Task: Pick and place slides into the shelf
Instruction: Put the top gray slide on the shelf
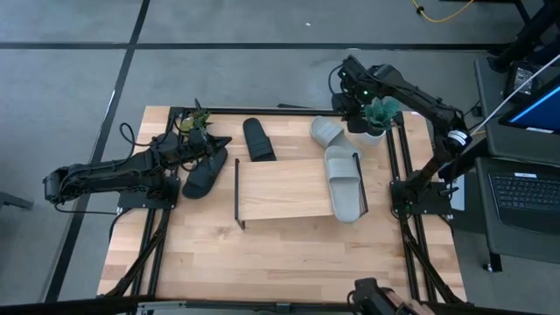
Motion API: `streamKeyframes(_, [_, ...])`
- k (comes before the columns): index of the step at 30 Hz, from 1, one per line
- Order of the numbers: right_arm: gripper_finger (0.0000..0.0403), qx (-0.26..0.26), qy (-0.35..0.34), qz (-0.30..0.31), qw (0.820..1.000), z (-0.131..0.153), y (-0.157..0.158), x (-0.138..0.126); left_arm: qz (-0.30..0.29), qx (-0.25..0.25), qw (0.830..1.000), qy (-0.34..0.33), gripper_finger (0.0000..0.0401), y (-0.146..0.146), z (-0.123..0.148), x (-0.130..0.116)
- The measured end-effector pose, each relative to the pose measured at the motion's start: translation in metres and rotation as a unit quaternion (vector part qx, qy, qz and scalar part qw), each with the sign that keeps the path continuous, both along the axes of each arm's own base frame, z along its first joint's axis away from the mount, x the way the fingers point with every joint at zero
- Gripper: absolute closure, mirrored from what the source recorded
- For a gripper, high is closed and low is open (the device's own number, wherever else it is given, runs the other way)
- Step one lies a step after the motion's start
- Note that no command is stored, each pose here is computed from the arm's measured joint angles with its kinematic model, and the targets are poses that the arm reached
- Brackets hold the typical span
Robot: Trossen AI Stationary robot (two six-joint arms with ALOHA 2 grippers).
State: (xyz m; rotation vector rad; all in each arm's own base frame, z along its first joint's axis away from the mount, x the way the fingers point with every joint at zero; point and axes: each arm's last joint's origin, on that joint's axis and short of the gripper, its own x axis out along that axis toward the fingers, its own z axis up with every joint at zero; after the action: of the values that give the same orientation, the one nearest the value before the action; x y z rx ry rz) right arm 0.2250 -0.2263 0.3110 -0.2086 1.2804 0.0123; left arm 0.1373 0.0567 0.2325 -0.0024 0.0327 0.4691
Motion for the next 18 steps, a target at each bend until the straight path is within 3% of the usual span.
streamKeyframes(6, [0.0215, 0.024, 0.033, 0.025, 0.999, -0.026, 0.002, -0.002, 0.0, 0.0, 1.0, 0.0, 0.0401, 0.0, 0.0, 0.0])
streamKeyframes(12, [0.0211, 0.022, 0.072, 0.018, 0.997, -0.049, 0.004, -0.006, 0.0, 0.0, 1.0, 0.0, 0.0401, 0.0, 0.0, 0.0])
streamKeyframes(18, [0.0211, 0.005, 0.056, 0.017, 0.998, -0.057, 0.001, -0.004, 0.0, 0.0, 1.0, 0.0, 0.0401, 0.0, 0.0, 0.0])
